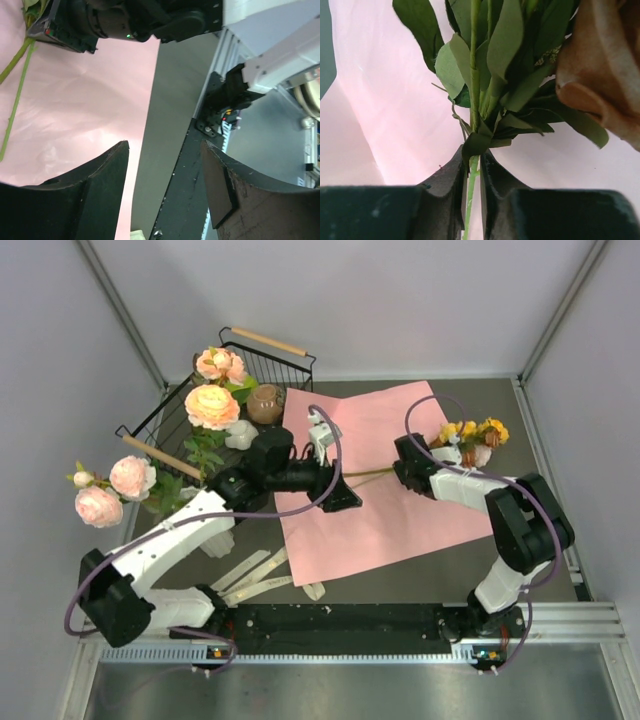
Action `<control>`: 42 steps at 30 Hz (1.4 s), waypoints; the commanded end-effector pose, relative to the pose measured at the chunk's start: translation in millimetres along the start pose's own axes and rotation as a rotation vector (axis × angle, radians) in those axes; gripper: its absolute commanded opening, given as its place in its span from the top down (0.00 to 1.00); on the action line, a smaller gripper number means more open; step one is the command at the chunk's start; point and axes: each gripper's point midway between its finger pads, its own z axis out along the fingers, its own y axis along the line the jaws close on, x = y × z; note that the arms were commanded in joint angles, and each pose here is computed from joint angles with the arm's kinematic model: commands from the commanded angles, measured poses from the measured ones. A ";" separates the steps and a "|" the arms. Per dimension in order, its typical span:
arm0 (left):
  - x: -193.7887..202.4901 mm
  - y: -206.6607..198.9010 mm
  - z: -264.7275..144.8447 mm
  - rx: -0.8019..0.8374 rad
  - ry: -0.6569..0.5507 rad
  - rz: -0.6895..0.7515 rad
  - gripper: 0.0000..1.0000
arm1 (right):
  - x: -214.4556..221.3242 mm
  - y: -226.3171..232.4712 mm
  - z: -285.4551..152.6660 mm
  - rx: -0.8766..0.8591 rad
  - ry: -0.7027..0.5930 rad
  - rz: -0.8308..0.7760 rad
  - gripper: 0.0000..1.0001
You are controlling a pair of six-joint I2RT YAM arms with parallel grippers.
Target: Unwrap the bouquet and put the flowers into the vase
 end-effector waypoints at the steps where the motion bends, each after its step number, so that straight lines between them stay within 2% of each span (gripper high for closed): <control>1: -6.3 20.5 23.6 -0.101 -0.007 0.082 0.36 | -2.2 18.6 -9.1 -0.101 0.022 -0.010 0.83; 3: -0.2 37.3 38.3 -0.140 0.024 0.084 0.37 | -1.8 15.8 -9.8 -0.096 0.022 0.010 0.75; 5: 0.6 49.1 51.8 -0.145 0.040 0.109 0.39 | -3.0 16.7 -12.3 -0.102 0.025 0.024 0.58; 6: -0.6 52.1 55.9 -0.144 0.044 0.125 0.44 | -3.7 18.8 -14.5 -0.109 0.027 0.027 0.44; 7: -1.9 56.1 59.9 -0.146 0.045 0.148 0.48 | -5.5 18.6 -16.7 -0.109 0.026 0.027 0.36; 10: -7.5 73.6 77.5 -0.149 0.068 0.231 0.59 | -11.6 7.6 -32.1 -0.101 0.029 0.011 0.20; 11: -9.9 83.5 88.1 -0.147 0.084 0.260 0.60 | -11.4 1.1 -36.1 -0.096 0.033 -0.003 0.18; 15: -5.6 102.5 115.4 -0.067 0.166 0.283 0.64 | -19.3 -23.2 -72.8 -0.140 0.068 -0.010 0.16; 16: -4.0 104.5 121.1 -0.045 0.183 0.286 0.65 | -17.0 -43.9 -76.1 -0.120 0.076 -0.029 0.19; 19: 1.3 122.7 142.5 -0.020 0.240 0.313 0.69 | -25.7 -66.0 -100.6 -0.151 0.069 -0.042 0.26; 23: 7.9 145.3 169.4 0.005 0.275 0.343 0.76 | -50.5 -82.0 -127.4 -0.213 -0.016 -0.061 0.32; 27: 8.4 152.5 183.0 0.024 0.270 0.346 0.75 | -64.6 -85.2 -142.4 -0.268 -0.065 -0.065 0.33; 30: 9.0 154.7 191.4 0.040 0.264 0.352 0.71 | -62.7 -87.2 -142.1 -0.261 -0.049 -0.057 0.33; 35: 12.0 160.9 203.0 0.052 0.265 0.358 0.71 | -57.0 -79.6 -144.5 -0.267 -0.006 -0.040 0.33; 42: 18.2 173.2 220.3 0.064 0.291 0.328 0.69 | -63.4 -80.7 -152.0 -0.298 -0.026 -0.030 0.33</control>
